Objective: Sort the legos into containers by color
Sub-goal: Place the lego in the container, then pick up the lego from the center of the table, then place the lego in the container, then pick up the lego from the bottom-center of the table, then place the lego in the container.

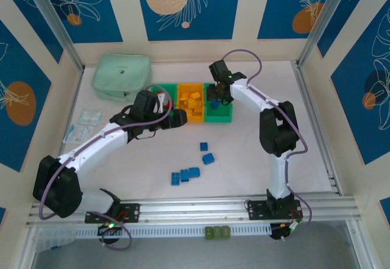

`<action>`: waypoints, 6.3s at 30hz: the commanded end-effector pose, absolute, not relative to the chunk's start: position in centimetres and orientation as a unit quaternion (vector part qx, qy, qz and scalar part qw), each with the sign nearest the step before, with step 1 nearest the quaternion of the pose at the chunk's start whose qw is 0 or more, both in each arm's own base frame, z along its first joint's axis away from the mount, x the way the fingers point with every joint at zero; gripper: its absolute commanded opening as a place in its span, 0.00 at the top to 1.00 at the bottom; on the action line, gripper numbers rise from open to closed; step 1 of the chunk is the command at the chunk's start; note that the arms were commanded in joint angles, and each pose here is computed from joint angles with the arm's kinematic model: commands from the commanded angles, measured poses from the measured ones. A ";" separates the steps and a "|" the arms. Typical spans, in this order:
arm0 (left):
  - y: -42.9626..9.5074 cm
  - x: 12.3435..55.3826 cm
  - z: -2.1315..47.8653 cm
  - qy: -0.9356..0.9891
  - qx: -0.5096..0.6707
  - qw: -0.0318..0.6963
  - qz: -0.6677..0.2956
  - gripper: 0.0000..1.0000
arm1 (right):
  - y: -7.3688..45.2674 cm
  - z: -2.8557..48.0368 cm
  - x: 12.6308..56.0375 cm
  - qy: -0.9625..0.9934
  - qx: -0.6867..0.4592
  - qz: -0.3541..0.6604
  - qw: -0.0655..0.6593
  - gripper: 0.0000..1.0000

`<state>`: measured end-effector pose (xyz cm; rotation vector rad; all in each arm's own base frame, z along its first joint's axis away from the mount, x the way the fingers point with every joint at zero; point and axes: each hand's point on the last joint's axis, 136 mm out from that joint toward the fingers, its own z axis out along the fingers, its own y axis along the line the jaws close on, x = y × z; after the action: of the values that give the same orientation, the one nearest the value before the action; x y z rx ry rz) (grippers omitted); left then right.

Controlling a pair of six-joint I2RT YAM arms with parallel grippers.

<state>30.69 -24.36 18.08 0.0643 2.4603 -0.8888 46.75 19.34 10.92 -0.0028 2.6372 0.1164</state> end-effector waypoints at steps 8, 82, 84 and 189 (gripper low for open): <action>-23.1 29.0 19.3 0.902 0.033 0.277 -0.329 0.01 | 21.7 14.9 40.5 0.959 -0.049 0.088 0.264 0.35; -22.1 27.7 18.0 0.899 -0.019 0.268 -0.346 0.01 | 19.7 11.2 41.2 0.964 -0.022 0.063 0.256 0.68; -22.1 27.7 18.2 0.898 -0.021 0.271 -0.347 0.01 | 19.8 10.7 42.3 0.965 -0.019 0.062 0.253 0.68; -24.5 28.2 19.6 0.895 0.024 0.303 -0.328 0.01 | 17.2 14.2 37.9 0.967 -0.014 0.058 0.248 0.56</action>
<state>27.42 -24.26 18.60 0.0226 2.3924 -0.8946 35.74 17.62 14.36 -0.0038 2.6489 0.2155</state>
